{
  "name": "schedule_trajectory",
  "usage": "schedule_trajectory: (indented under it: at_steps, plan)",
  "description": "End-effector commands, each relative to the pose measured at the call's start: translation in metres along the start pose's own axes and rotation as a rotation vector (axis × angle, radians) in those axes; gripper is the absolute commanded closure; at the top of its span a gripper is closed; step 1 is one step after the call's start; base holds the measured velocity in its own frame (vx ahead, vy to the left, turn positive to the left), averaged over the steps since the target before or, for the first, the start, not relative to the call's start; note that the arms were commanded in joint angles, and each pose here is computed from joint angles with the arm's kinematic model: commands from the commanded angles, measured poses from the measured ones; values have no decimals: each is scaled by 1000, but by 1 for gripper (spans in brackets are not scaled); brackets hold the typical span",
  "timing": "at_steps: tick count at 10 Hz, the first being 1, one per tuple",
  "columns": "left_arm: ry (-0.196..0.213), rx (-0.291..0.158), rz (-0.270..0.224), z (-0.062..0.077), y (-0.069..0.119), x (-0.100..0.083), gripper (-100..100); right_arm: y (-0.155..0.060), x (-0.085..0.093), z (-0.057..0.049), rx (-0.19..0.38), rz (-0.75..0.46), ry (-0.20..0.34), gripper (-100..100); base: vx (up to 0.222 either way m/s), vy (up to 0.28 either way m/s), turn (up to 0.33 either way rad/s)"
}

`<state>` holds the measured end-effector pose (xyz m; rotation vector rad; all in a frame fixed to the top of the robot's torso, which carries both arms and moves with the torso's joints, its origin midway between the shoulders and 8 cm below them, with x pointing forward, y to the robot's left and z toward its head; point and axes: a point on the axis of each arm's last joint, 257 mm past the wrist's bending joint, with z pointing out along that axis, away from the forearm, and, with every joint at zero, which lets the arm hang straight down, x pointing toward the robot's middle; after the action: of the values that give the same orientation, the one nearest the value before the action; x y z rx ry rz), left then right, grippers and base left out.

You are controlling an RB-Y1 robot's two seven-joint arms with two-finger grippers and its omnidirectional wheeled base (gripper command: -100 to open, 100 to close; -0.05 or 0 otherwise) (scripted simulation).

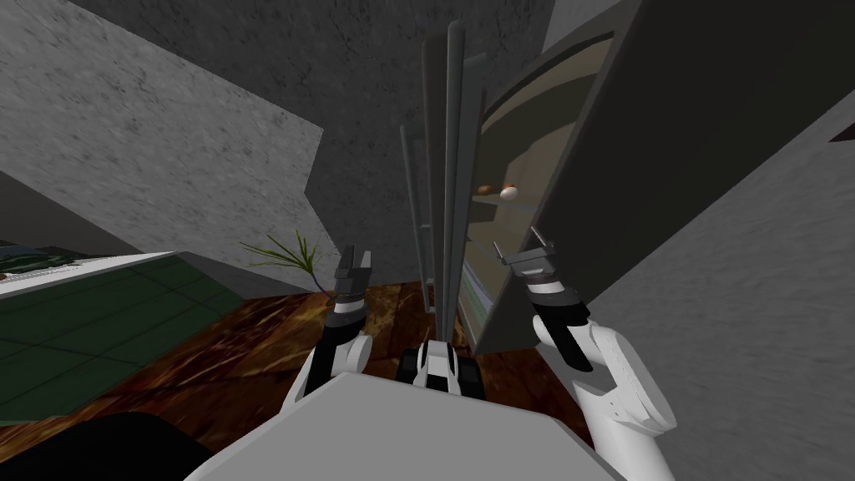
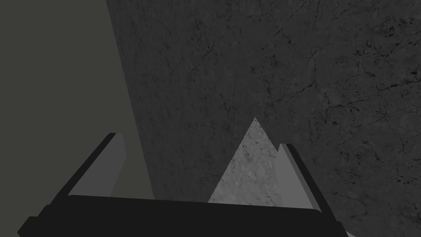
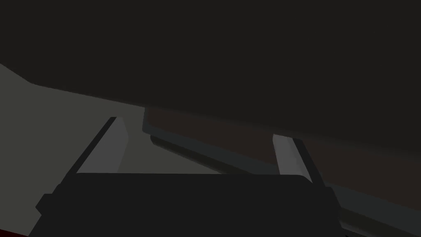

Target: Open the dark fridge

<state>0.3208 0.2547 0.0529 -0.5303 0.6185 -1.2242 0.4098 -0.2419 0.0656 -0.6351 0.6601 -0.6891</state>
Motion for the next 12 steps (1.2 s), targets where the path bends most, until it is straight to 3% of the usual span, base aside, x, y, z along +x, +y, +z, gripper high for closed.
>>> schedule_trajectory:
  at_steps: [1, 12]
  plan:
    - [0, 0, 0, 0, 0, 0, 0, 2, 4, 4, -8, -109, 1, -100, 7, 77, 6]
    - [0, 0, 0, 0, 0, 0, 0, 1, 32, 15, -11, -496, 66, -100, -4, 59, 0]
